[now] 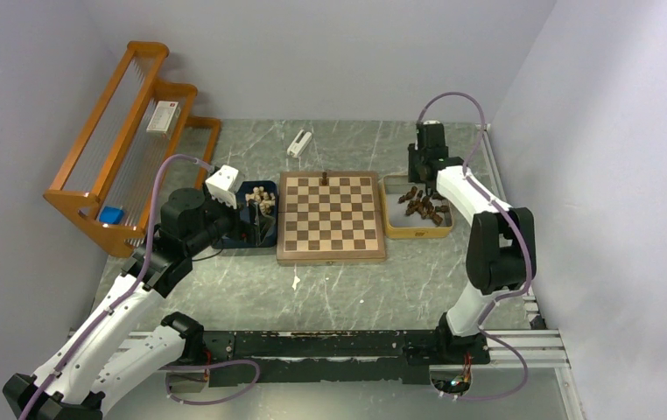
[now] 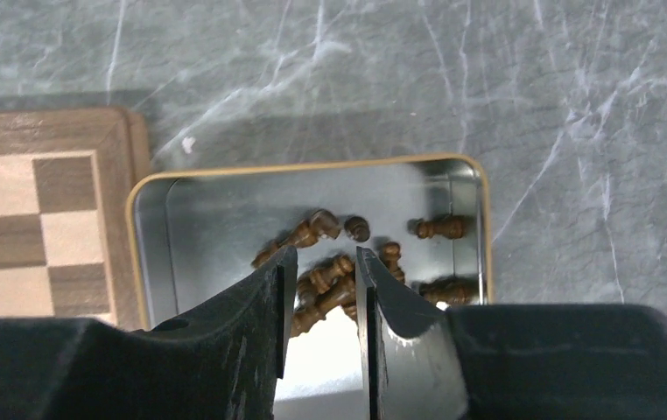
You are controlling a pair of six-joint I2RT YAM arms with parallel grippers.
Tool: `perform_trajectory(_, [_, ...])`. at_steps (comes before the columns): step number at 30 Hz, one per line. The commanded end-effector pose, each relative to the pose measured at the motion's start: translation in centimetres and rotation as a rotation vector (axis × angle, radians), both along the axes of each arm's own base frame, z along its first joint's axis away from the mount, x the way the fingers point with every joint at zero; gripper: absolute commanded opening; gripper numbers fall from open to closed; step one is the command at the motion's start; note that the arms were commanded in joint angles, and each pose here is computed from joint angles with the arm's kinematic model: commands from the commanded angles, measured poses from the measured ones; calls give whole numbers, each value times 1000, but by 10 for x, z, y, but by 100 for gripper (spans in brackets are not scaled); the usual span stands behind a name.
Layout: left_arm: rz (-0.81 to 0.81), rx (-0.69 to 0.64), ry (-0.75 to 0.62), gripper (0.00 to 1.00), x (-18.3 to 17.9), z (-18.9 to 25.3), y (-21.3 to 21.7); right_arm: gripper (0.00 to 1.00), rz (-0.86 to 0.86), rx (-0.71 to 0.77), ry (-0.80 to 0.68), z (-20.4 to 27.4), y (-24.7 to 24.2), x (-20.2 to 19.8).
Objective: Set up the chess pieces on the board
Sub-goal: Pick up the chess piece from the storage box.
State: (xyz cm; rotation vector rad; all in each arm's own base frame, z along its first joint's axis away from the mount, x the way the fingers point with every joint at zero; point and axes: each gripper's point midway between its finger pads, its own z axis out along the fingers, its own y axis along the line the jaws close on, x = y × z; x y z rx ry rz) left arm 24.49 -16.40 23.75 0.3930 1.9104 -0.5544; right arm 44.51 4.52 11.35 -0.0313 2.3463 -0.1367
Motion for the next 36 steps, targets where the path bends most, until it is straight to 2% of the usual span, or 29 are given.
perform_trajectory(1, [0, 5, -16, 95, 1, 3, -1, 35, 25, 48, -50, -4, -6, 17])
perform_trajectory(3, [1, 7, -16, 95, 2, 3, 0, 35, 34, 87, -65, -11, -6, 21])
perform_trajectory(11, [0, 7, -14, 95, 2, 2, 0, 36, 32, 87, -32, -36, -12, 21])
perform_trajectory(29, [-3, 6, -14, 95, 2, 2, -1, 38, 48, 55, 24, -62, -16, 19])
perform_trajectory(36, [-6, 5, -13, 95, 2, 2, -2, 35, 68, 81, 42, -66, -10, 17])
